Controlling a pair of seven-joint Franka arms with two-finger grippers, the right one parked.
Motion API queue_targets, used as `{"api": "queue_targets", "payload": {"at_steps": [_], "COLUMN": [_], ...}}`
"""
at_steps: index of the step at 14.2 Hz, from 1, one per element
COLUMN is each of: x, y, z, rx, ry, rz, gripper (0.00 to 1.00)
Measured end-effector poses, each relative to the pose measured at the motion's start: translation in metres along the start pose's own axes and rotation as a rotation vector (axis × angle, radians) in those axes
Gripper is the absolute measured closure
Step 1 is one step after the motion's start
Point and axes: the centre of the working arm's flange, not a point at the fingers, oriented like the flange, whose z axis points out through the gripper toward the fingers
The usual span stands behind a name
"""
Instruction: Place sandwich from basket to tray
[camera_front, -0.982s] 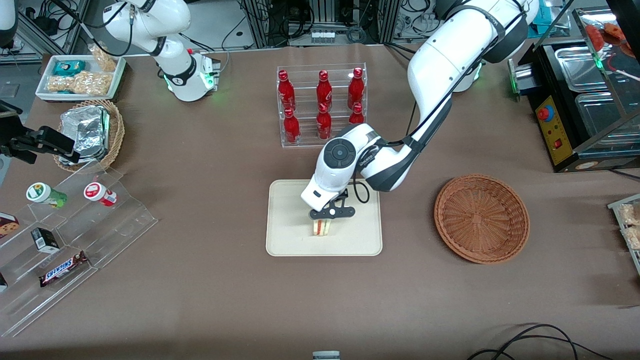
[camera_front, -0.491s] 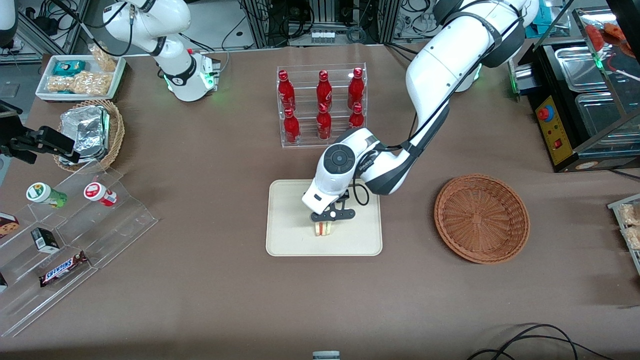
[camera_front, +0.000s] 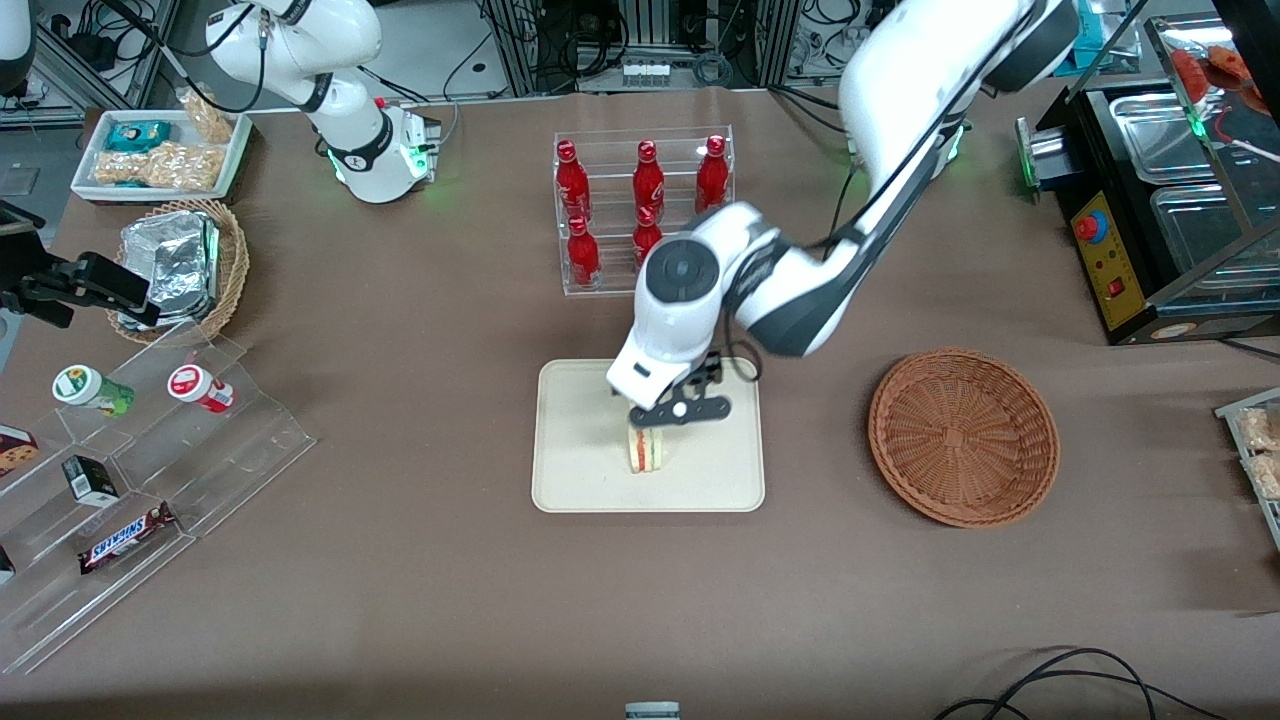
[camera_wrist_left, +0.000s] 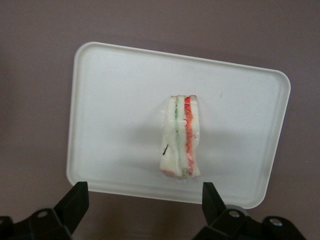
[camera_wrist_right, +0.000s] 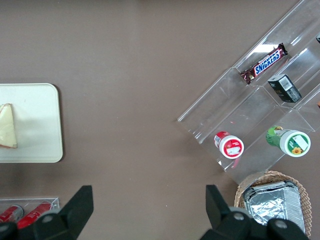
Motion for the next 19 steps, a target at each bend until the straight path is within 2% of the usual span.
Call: {"api": "queue_targets", "payload": {"at_steps": [2,4,10,12,15,17,19], "x": [0.015,0.043,0.072,0.077,0.08,0.079,0.077], "y": [-0.036,-0.082,-0.18,-0.21,-0.246,-0.261,-0.279], "z": [-0.046,-0.058,-0.042,-0.046,-0.058,-0.071,-0.084], "rx": [0.031,0.043,0.135,0.159,0.208,0.208,0.176], "ry": [0.024,0.026,-0.015,-0.026,-0.064,-0.074,-0.097], "rz": [-0.053,-0.127,-0.257,-0.259,-0.26,-0.262,-0.233], "gripper": [0.0,0.0,0.0,0.0,0.0,0.0,0.0]}}
